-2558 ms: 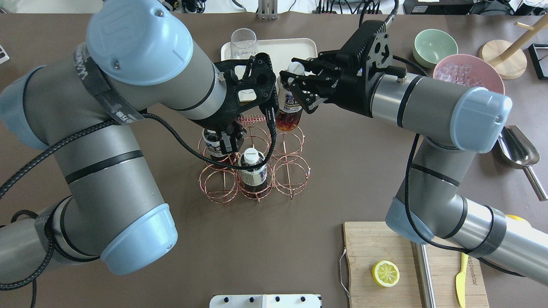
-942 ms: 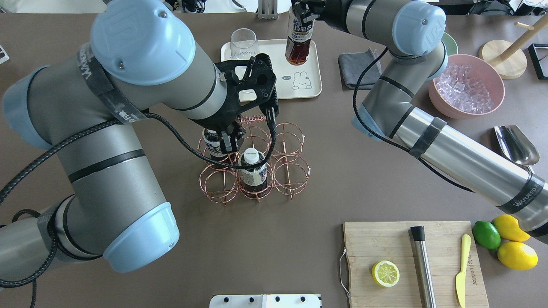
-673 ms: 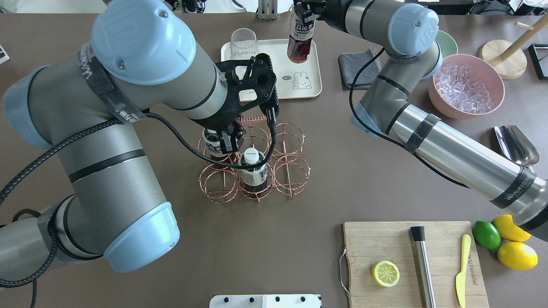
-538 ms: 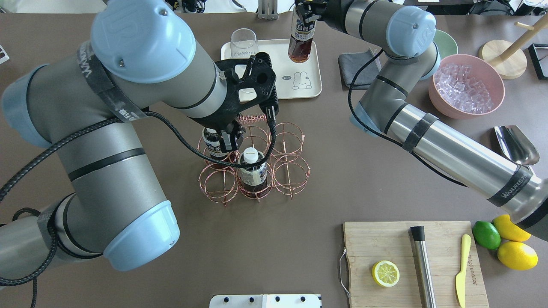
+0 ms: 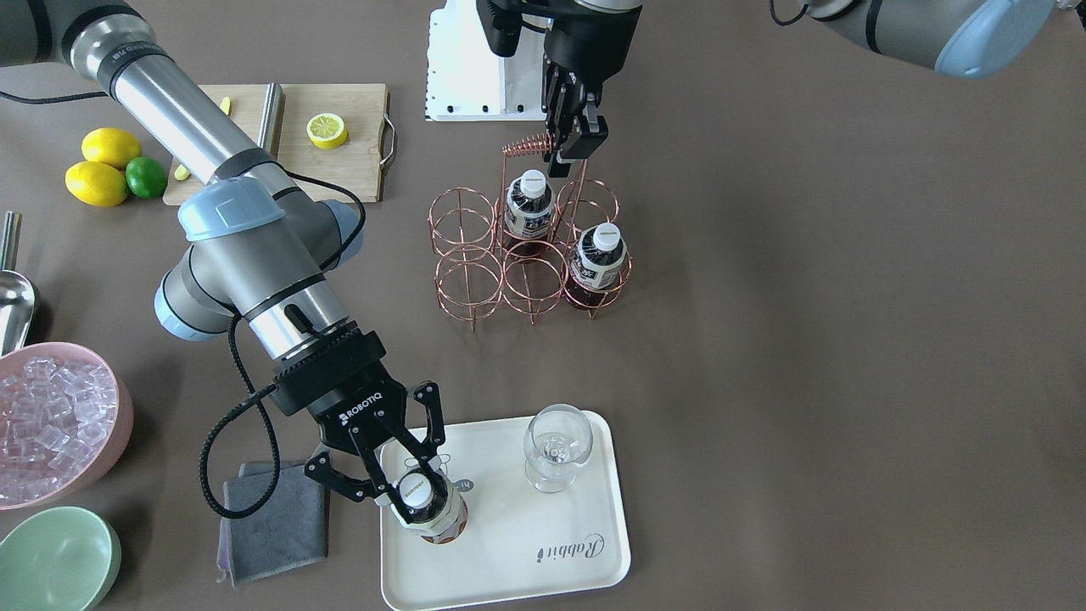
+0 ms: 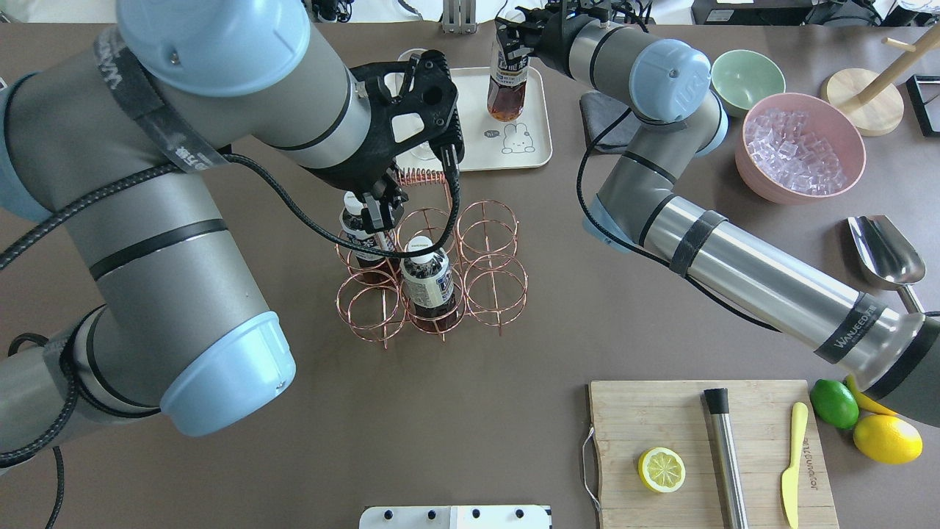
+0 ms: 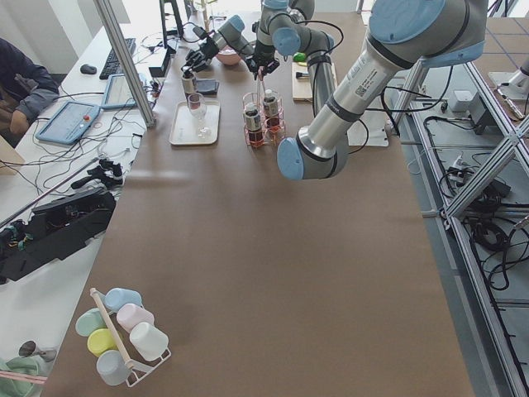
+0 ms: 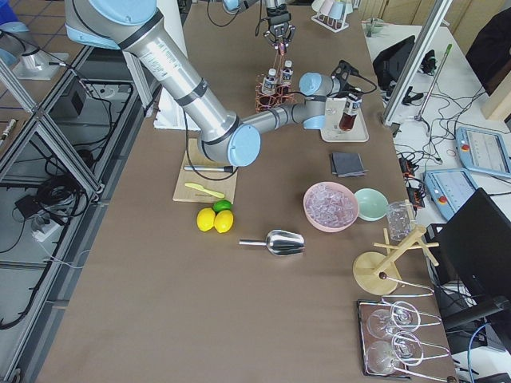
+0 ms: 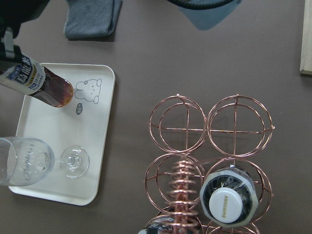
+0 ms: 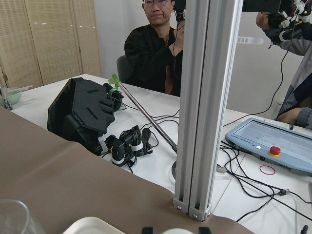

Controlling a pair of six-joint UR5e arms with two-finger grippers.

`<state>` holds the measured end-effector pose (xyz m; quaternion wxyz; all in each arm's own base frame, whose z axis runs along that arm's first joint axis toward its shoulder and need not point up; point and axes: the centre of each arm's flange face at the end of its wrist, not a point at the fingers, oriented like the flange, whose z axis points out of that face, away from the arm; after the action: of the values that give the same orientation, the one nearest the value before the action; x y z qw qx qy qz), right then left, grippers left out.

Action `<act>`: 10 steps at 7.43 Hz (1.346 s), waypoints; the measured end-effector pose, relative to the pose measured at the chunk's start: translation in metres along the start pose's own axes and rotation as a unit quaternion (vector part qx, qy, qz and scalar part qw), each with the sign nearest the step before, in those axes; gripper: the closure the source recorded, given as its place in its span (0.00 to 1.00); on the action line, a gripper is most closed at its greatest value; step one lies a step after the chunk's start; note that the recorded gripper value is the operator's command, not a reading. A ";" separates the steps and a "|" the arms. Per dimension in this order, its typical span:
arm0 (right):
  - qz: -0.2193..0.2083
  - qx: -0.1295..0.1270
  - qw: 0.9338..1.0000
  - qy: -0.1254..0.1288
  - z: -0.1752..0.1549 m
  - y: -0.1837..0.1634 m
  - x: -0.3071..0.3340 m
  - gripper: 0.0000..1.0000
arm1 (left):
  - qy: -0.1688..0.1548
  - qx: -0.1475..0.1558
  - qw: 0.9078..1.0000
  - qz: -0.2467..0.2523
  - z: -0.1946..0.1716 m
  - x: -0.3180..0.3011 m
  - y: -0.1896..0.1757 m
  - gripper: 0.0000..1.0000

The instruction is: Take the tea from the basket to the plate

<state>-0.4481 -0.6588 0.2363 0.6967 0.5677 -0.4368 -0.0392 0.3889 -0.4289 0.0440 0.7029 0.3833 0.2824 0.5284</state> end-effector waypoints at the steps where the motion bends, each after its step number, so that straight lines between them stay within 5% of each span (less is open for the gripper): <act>1: 0.000 -0.003 1.000 0.001 0.001 0.005 -0.002 1.00 | -0.004 -0.001 1.000 -0.004 -0.005 -0.008 0.003 1.00; 2: 0.000 -0.005 1.000 0.002 0.002 0.009 -0.002 1.00 | -0.003 0.000 1.000 -0.009 -0.010 -0.017 0.007 1.00; 3: 0.000 -0.004 1.000 0.004 0.003 0.011 -0.002 0.26 | 0.001 0.003 1.000 -0.017 -0.017 -0.027 0.012 1.00; 4: 0.000 -0.003 1.000 0.004 0.003 0.016 -0.001 0.01 | 0.006 0.002 1.000 -0.023 -0.024 -0.041 0.022 1.00; 6: 0.000 -0.001 1.000 0.004 0.003 0.019 0.000 0.01 | 0.016 -0.002 0.999 -0.035 -0.037 -0.079 0.057 1.00; 10: 0.008 0.003 1.000 0.002 -0.003 0.001 -0.007 0.01 | 0.037 -0.025 0.998 -0.047 -0.080 -0.171 0.199 1.00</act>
<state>-0.4505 -0.6525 0.2329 0.6961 0.5664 -0.4401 -0.0315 0.1719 -0.5442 0.1652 0.7256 0.3318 0.3128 0.5154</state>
